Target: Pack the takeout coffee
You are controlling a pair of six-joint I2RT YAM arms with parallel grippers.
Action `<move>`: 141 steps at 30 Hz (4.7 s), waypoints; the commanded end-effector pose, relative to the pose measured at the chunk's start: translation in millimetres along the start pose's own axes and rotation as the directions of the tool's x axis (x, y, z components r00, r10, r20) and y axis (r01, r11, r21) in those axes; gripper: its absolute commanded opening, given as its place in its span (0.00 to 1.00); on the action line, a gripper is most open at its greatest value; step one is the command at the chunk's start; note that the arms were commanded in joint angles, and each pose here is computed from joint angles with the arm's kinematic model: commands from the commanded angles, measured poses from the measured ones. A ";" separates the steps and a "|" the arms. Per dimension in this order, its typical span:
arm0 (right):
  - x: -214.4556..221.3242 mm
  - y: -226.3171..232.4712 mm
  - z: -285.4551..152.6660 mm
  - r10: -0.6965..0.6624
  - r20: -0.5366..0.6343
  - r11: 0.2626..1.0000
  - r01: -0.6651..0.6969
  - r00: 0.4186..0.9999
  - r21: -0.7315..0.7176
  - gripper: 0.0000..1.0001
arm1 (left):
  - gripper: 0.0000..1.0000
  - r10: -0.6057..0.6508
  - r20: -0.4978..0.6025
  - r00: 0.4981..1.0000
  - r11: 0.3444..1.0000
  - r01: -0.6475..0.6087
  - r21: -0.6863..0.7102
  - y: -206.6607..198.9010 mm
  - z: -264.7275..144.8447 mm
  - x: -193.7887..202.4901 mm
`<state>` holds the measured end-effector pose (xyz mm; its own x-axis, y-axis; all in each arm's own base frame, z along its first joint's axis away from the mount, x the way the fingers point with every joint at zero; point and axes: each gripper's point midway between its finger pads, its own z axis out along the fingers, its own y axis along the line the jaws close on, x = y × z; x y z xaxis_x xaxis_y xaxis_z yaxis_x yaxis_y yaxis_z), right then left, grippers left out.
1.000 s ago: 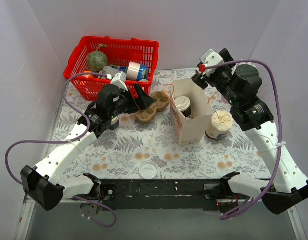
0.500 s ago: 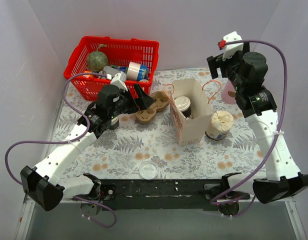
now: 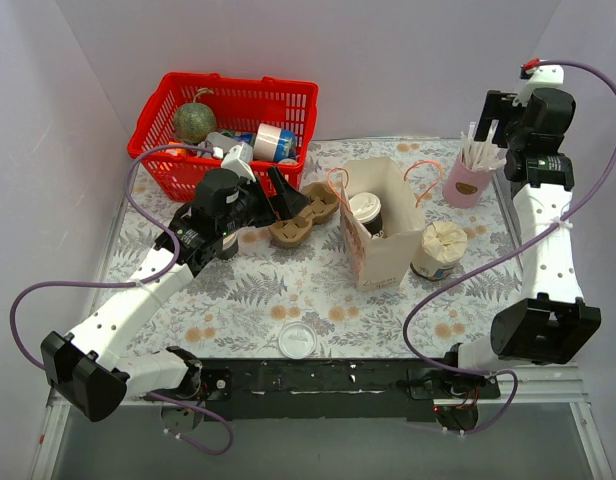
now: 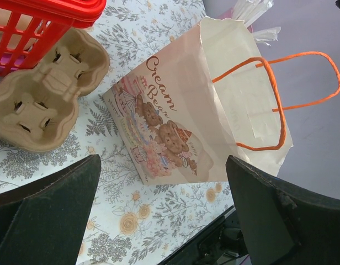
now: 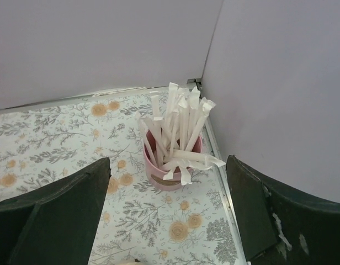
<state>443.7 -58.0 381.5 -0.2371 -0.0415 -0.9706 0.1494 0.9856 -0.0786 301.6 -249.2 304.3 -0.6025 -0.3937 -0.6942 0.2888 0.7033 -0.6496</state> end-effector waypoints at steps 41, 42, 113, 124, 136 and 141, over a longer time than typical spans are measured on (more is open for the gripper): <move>101.2 -16.5 90.2 0.202 -0.183 0.978 -0.209 0.962 -0.019 0.68 | 0.98 0.038 0.000 0.999 0.997 -0.038 -0.073 21.5 20.2 3.5; 103.5 -15.0 91.8 0.196 -0.183 0.978 -0.205 0.963 -0.029 0.68 | 0.98 0.039 0.001 0.999 0.996 -0.039 -0.075 22.1 20.8 3.7; -42.3 168.4 -199.7 -0.038 0.081 0.664 0.086 0.996 -0.743 0.01 | 0.98 0.018 -0.011 1.000 0.998 -0.019 -0.066 25.5 -23.1 18.4; -15.3 160.6 -218.1 -0.164 0.048 0.650 0.145 0.985 -0.746 0.01 | 0.98 0.042 -0.037 0.998 0.992 -0.046 -0.120 39.0 -20.7 24.8; 60.7 187.1 -197.1 -0.341 -0.054 0.555 0.154 0.938 -0.818 0.01 | 0.98 0.022 -0.053 0.998 0.994 -0.028 -0.109 39.2 -17.1 31.5; 76.8 195.5 -189.6 -0.361 -0.081 0.548 0.141 0.929 -0.825 0.27 | 0.98 0.017 -0.052 0.998 0.993 -0.023 -0.114 41.0 -18.6 32.8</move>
<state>270.1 160.5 337.1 -0.3721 -0.3690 -0.8517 -0.7382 0.6739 0.0305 282.4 -224.7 260.6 -0.6383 -0.3457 -0.6878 0.2166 0.7767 -0.5914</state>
